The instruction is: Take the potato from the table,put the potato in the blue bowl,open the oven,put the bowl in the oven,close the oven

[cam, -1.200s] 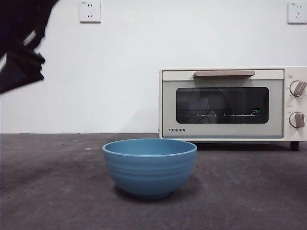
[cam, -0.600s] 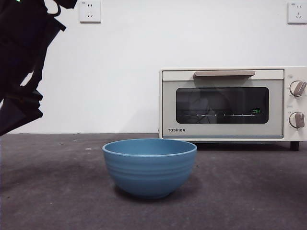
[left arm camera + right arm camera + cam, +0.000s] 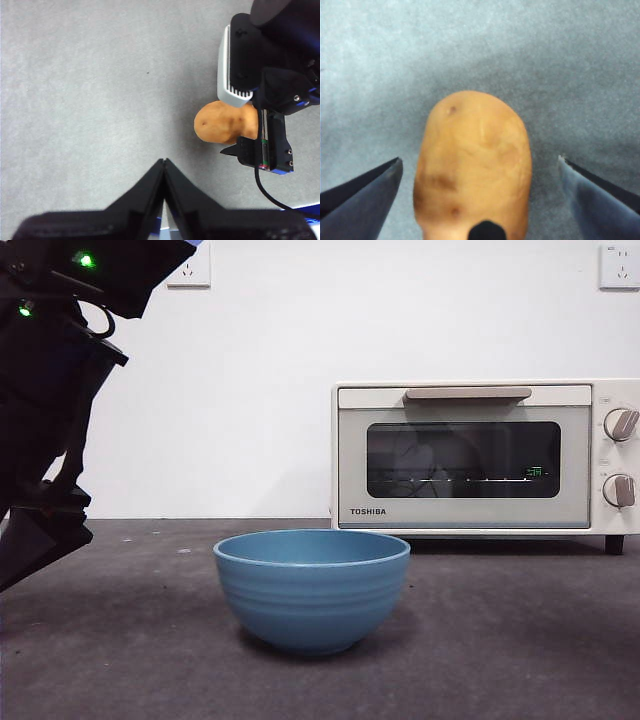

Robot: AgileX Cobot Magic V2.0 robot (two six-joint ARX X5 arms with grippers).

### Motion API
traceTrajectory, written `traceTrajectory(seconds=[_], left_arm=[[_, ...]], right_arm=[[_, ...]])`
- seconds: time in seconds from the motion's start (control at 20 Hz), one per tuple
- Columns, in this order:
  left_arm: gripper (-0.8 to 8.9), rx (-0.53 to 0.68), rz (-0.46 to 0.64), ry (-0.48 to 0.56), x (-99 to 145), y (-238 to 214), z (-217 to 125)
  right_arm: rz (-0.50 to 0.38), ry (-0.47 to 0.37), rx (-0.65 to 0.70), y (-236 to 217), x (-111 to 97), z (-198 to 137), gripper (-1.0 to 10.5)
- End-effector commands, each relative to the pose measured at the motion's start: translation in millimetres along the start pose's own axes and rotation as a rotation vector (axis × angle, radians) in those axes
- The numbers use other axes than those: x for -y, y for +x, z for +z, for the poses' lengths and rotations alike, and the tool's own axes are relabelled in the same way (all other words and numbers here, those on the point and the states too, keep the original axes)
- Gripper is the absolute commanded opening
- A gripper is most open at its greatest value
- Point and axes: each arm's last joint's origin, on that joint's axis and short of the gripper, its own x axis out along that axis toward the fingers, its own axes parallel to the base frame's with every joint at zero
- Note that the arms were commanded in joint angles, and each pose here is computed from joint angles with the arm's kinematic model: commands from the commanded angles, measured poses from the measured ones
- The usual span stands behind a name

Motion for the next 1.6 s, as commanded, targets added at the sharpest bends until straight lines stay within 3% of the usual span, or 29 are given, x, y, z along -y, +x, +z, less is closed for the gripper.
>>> traceTrajectory(seconds=[0.05,0.3,0.55,0.9,1.15,1.4,1.6], left_arm=[[-0.05,0.008,-0.008,-0.002,0.4,-0.9,0.1],[-0.05,0.012,-0.057,-0.03,2.2,-1.0,0.0],[-0.05,0.019,-0.188,-0.042,5.9,-1.5,0.4],[-0.05,0.028,-0.362,-0.039,10.7,-2.9,0.7],[-0.05,0.053,-0.515,0.029,14.8,-4.7,1.0],[-0.05,0.086,-0.549,0.039,15.5,-5.2,3.8],[-0.05,0.154,-0.55,0.02,15.2,-5.2,11.7]], right_arm=[[0.004,0.017,-0.018,8.0,-1.7,-4.0,-0.3],[-0.001,0.067,-0.035,-0.5,-1.3,-0.9,-0.1],[-0.029,0.083,-0.095,-56.5,3.8,22.3,-0.1],[-0.184,0.001,-0.187,-138.4,12.1,44.2,-0.1],[-0.211,0.056,-0.176,-189.7,24.6,40.2,-0.1],[-0.359,0.102,-0.177,-269.5,25.1,10.0,-0.1],[-0.342,0.127,-0.171,-318.1,8.6,-36.0,-0.1]])
